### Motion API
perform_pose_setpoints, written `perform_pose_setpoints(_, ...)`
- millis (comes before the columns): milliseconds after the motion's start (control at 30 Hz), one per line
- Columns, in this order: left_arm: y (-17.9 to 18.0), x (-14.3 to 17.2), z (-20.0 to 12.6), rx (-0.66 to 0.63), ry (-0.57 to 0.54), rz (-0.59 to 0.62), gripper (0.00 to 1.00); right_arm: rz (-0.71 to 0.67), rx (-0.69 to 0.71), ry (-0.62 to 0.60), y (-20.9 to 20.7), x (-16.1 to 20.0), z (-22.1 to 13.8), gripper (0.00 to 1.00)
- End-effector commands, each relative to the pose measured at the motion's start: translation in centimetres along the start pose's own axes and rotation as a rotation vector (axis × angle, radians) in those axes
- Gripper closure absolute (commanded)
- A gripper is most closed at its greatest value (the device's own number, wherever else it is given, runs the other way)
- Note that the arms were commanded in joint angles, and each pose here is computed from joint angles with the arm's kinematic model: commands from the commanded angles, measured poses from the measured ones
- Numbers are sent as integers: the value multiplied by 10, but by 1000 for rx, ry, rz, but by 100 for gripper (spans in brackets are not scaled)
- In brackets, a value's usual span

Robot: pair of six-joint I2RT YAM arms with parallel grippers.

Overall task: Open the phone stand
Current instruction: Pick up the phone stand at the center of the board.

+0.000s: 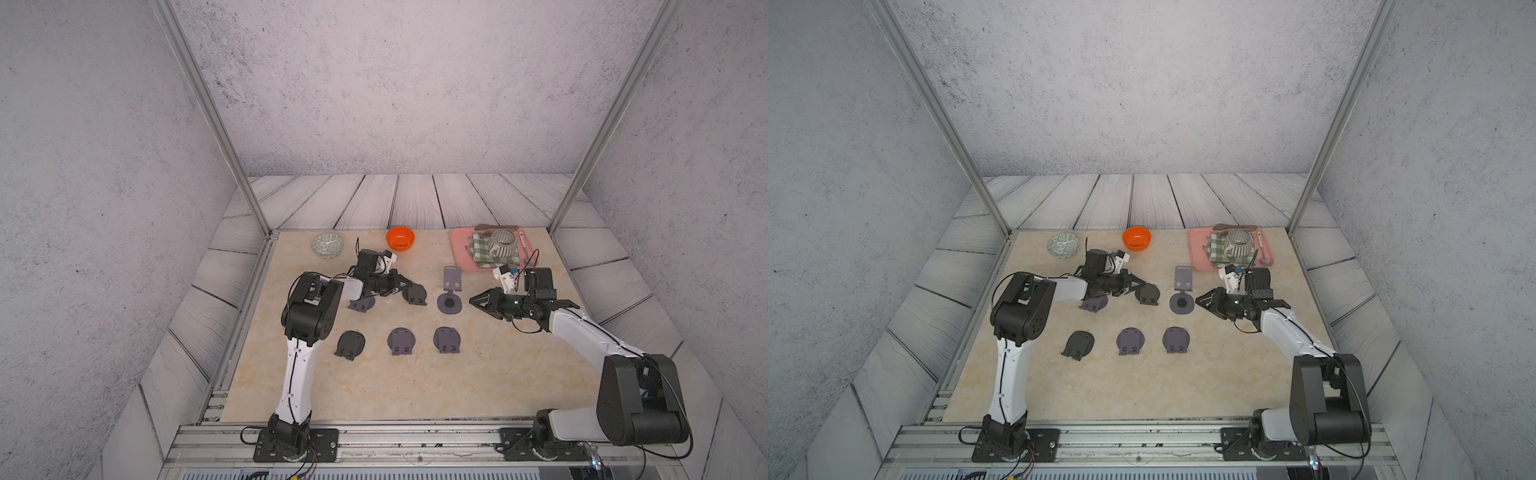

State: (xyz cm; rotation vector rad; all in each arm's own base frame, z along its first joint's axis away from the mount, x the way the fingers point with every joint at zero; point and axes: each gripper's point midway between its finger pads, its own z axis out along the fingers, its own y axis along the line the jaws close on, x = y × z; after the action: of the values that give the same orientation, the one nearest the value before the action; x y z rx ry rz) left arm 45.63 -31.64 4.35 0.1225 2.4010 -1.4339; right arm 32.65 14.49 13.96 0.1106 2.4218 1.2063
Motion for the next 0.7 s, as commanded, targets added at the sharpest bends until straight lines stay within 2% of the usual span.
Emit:
perform_pose_setpoints(0, 23, 21, 6, -60, 53, -43, 100, -19, -20, 3, 6, -3, 1, 70)
perform_pose_setpoints(133, 16, 18, -1, -63, 51, -36, 100, -17, -26, 4, 8, -3, 0, 71)
perform_pose_setpoints(233, -2, 7, -13, -16, 17, -52, 100, -29, -30, -2, 13, -5, -3, 71)
perform_pose_setpoints(433, -72, -24, -54, 145, -50, -55, 100, -66, -51, -30, 37, -9, -21, 70)
perform_pose_setpoints(667, -167, -21, -107, 321, -20, 45, 100, -119, -69, -50, 67, -5, -40, 68)
